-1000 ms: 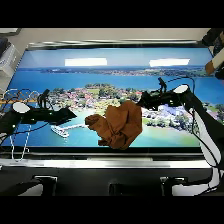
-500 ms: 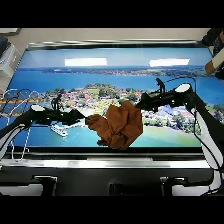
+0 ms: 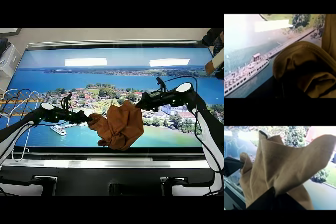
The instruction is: Fold the clothes and pants, and hang the long-sleeved shirts on hangers.
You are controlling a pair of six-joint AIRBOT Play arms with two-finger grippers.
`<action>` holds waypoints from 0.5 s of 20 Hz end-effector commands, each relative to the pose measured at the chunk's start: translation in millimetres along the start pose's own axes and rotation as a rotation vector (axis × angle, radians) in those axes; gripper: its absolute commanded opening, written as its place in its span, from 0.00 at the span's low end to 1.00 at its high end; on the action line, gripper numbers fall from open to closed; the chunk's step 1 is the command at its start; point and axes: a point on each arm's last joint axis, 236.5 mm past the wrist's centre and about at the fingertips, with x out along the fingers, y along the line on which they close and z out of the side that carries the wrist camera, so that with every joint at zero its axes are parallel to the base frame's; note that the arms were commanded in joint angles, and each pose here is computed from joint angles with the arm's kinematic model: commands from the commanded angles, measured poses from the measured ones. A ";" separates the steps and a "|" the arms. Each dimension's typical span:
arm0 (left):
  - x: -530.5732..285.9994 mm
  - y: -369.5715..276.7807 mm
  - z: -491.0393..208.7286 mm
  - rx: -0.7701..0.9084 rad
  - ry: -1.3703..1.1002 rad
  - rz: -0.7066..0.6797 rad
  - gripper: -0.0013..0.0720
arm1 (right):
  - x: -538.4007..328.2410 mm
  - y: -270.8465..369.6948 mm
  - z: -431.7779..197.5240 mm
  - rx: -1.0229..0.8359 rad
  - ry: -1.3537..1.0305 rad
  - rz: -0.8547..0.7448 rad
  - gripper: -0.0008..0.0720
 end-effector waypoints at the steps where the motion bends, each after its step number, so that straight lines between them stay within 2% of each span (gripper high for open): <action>1: -10.4 -22.9 3.4 0.045 0.022 -0.050 0.04 | -15.6 15.8 7.1 -0.061 -0.064 0.000 0.06; 3: -41.4 -42.4 27.8 0.115 -0.027 -0.054 0.04 | -43.8 37.6 22.3 -0.145 -0.180 -0.027 0.05; 5: -98.2 -62.1 66.1 0.191 -0.141 0.014 0.04 | -94.8 63.7 42.5 -0.307 -0.336 -0.133 0.05; 8: -230.8 -108.2 121.6 0.352 -0.427 0.242 0.04 | -215.3 121.6 64.0 -0.493 -0.686 -0.330 0.05; 10: -346.0 -157.0 137.1 0.432 -0.707 0.423 0.04 | -309.9 173.1 51.5 -0.612 -0.958 -0.429 0.05</action>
